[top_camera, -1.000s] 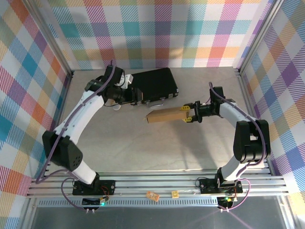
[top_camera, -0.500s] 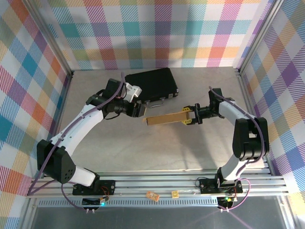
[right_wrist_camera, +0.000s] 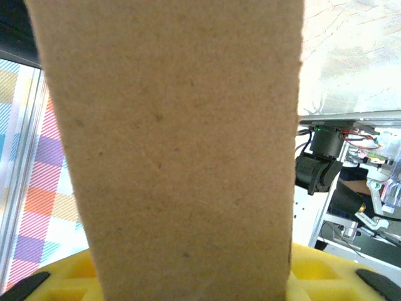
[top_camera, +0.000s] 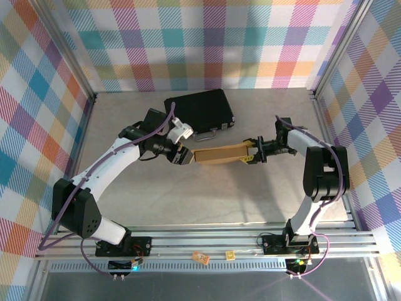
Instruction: Fold the paper box
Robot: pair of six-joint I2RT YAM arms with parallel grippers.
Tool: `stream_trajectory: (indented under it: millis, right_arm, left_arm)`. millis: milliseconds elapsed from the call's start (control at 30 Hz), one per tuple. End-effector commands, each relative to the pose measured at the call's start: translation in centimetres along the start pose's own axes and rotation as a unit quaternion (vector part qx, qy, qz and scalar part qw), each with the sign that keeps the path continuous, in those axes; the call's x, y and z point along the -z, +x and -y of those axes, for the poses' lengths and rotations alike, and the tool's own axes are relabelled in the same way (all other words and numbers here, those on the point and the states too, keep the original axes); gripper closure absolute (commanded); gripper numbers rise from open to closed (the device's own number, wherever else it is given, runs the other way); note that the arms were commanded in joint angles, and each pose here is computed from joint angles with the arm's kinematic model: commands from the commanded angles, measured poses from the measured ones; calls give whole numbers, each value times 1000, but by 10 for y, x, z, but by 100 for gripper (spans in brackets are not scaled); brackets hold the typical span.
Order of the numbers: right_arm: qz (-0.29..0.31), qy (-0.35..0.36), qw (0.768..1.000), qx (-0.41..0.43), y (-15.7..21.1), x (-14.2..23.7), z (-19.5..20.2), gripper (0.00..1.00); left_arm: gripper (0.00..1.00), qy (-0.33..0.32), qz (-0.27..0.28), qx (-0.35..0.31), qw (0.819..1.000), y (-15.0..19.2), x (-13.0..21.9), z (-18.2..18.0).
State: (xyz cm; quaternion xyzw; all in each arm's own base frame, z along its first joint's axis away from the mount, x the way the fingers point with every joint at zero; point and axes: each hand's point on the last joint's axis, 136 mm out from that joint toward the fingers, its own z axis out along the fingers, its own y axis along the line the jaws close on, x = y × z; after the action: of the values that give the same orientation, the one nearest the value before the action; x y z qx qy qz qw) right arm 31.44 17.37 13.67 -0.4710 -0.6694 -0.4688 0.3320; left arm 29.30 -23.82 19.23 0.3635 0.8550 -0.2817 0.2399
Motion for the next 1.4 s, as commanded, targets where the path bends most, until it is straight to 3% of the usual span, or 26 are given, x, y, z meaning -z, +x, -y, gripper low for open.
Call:
stream_trajectory:
  millis: [0,433,800,1000,1367]
  right_arm:
    - [4,10,1000,-21,-6,3,4,72]
    - [4,10,999,-35,-16,2,-2,73]
    - [7,0,999,-50,-29,0,-11,73]
    - [10,-5,998,-57,-36,1,-17,72]
    - [17,-9,998,-66,-46,-1,-27,72]
  left_arm:
    - [42,-4,-24,-16,1000,9,-14,-5]
    - [53,-11,-8,-6,1000,-22,-41,-9]
    - [76,-35,-41,49,997,-24,-62,-19]
    - [79,-50,-54,86,994,-26,-66,-26]
    - [74,-79,-69,107,989,-31,-61,-35]
